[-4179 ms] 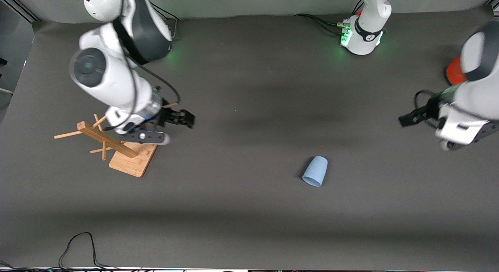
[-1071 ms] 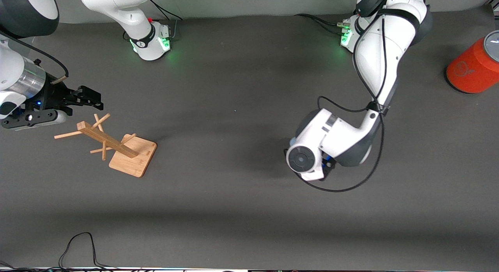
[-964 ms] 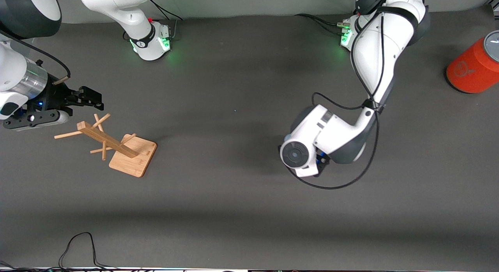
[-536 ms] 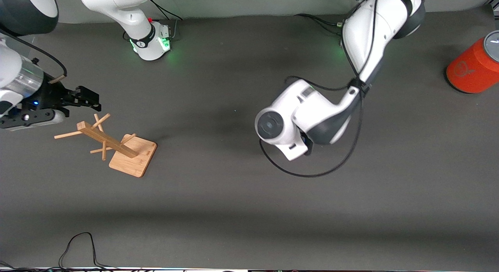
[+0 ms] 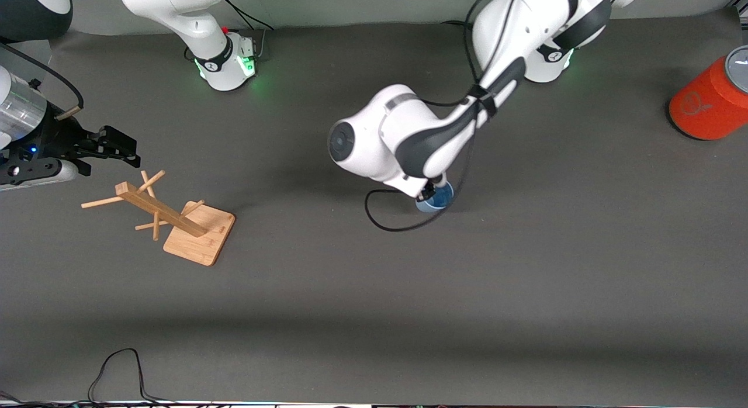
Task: Rotate and upright cup with both arms
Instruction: 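Rotate the cup upright and set it down with the left gripper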
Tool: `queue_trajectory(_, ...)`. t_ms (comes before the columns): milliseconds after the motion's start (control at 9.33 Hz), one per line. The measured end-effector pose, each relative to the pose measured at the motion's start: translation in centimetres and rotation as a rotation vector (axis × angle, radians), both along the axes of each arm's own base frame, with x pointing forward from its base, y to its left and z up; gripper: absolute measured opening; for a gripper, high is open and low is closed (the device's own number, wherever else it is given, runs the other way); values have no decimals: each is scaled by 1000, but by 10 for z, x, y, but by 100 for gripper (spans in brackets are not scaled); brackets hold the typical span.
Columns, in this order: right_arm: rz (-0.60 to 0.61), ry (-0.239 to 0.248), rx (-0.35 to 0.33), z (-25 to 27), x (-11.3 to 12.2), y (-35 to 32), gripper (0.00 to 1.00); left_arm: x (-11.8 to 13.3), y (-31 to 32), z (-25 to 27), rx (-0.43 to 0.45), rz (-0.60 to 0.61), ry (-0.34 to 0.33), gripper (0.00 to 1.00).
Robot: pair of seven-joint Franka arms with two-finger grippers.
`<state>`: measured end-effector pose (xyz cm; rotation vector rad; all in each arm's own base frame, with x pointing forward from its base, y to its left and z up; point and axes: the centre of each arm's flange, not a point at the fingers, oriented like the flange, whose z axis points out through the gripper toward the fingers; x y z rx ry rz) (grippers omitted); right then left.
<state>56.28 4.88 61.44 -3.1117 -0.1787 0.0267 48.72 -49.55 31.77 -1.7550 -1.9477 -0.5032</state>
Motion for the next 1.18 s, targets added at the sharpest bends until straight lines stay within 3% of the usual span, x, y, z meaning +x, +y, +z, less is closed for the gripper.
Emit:
queue_trajectory(321, -14, 0, -1, 0, 1, -8, 100, -46, -23, -53, 89, -84, 41, 9)
queue_trajectory(750, -16, 1, -2, -1, 1, -9, 100, -64, -33, -79, 108, -128, 74, 10)
queue_trajectory(857, -16, 2, -2, -1, 1, -9, 100, -69, -37, -81, 109, -146, 83, 23)
queue_trajectory(1179, -16, 1, -2, -1, 1, -9, 100, -82, -46, -80, 99, -267, 155, 78)
